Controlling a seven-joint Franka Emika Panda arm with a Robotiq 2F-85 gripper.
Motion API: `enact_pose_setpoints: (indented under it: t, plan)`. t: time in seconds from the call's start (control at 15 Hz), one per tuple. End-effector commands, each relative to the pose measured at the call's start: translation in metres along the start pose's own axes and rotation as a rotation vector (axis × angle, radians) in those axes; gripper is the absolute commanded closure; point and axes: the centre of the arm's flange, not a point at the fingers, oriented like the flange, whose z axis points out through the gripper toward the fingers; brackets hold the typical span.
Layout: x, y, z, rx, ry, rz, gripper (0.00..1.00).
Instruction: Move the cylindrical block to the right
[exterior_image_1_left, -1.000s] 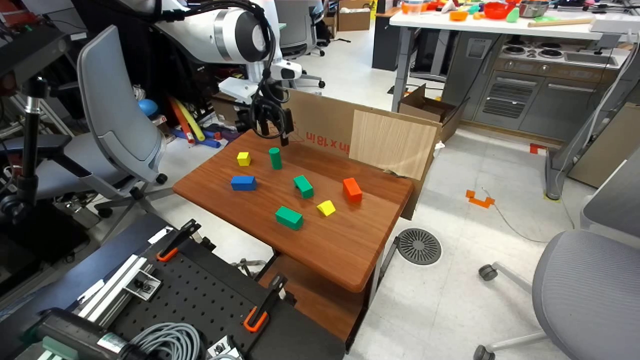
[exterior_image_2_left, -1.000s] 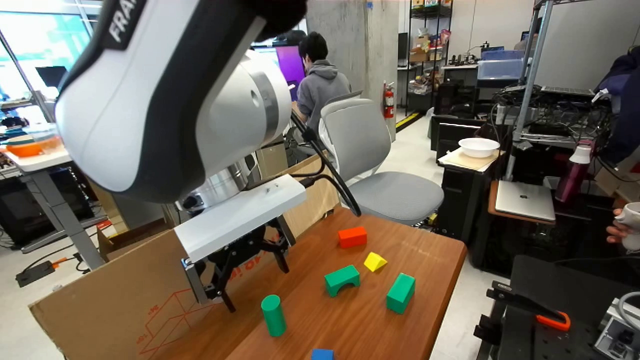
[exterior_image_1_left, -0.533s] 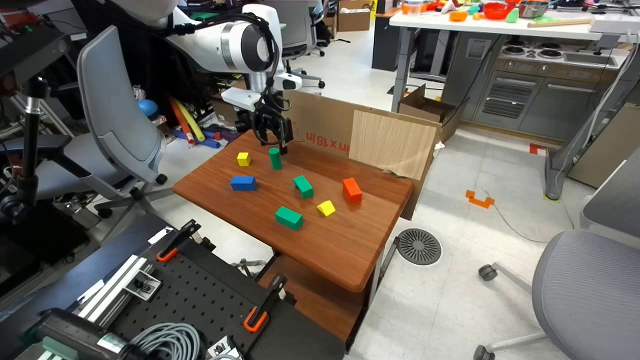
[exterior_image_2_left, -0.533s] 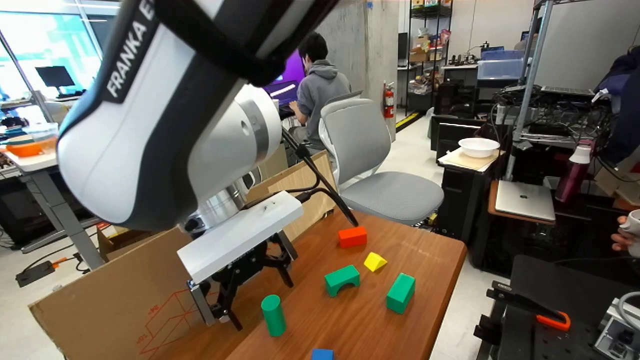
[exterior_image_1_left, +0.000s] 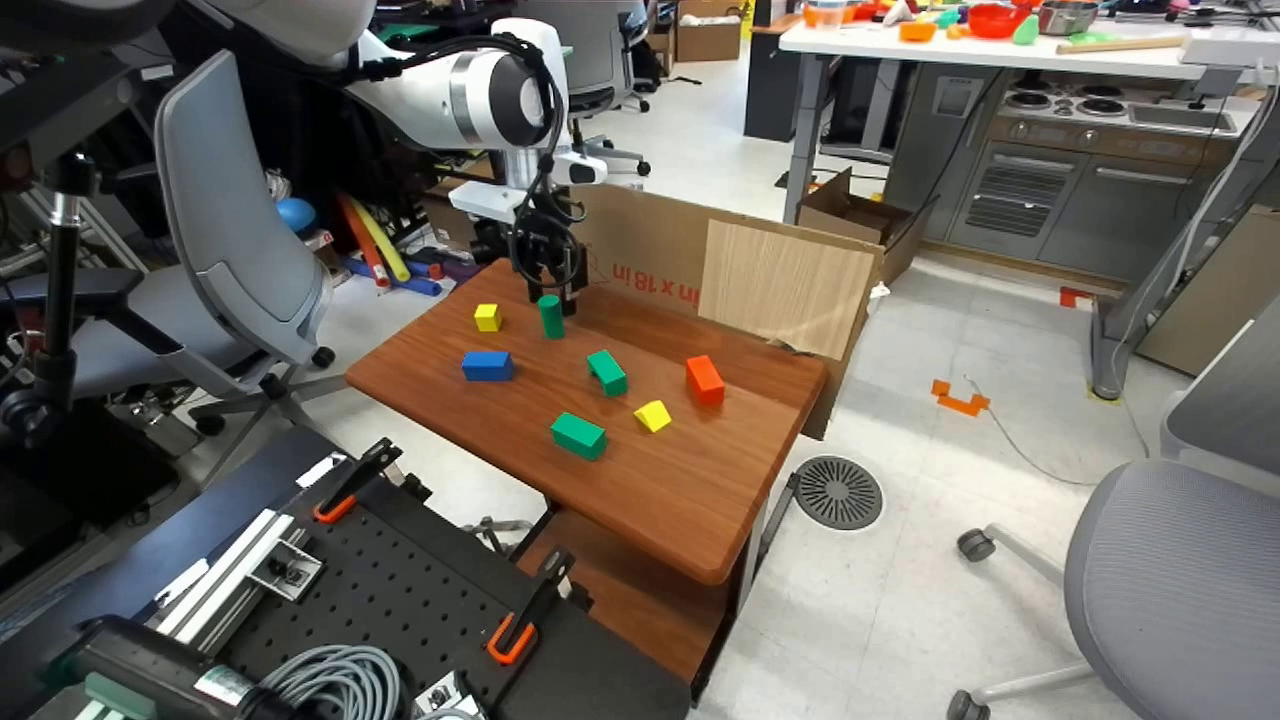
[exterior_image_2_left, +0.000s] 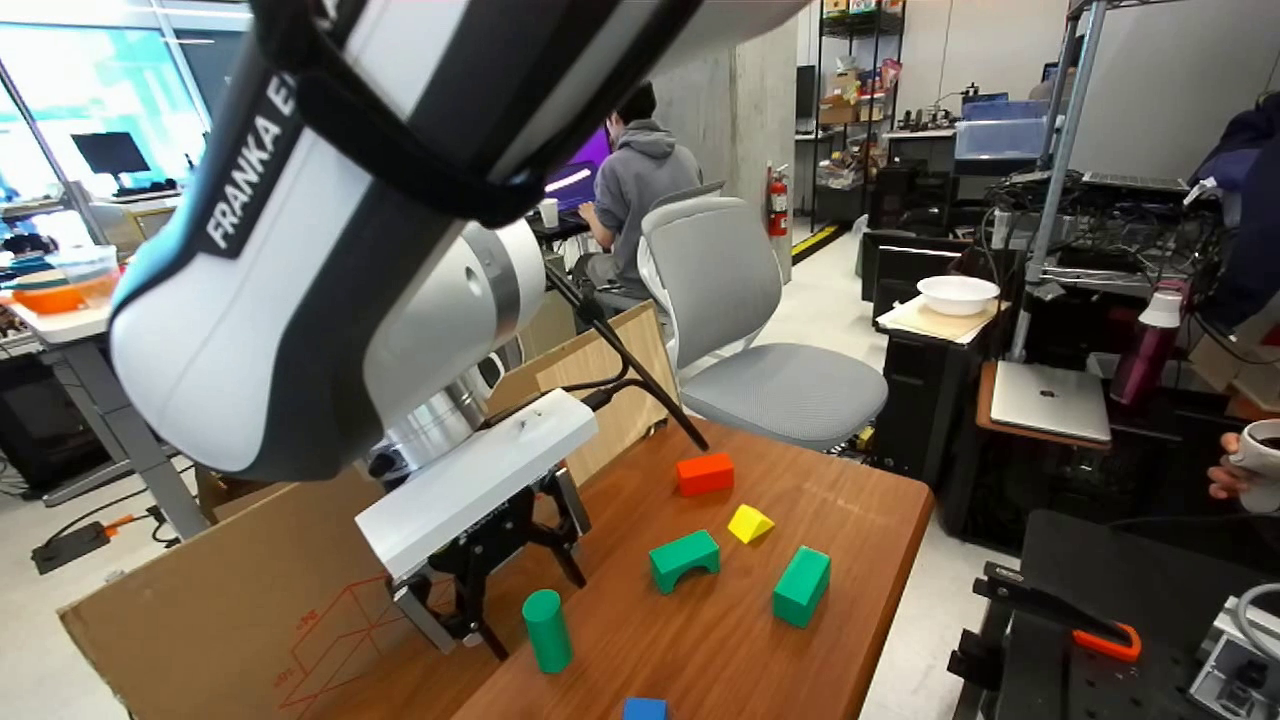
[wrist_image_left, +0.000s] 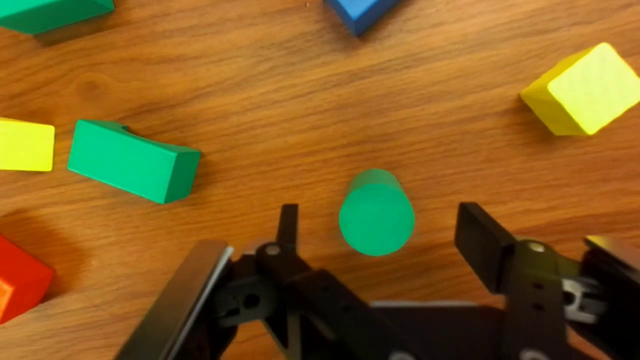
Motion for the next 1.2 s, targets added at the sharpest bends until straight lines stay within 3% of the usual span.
enact_pose_setpoints:
  t: [0.0,0.33,0.73,1.13]
  plan:
    - [0.017,-0.004,-0.003,-0.061,-0.005,-0.007,0.51]
    - [0.020,-0.006,0.000,-0.072,-0.027,-0.007,0.88]
    - [0.011,0.001,-0.007,-0.060,-0.042,-0.001,0.90]
    - [-0.007,0.027,-0.064,0.027,0.063,0.020,0.90]
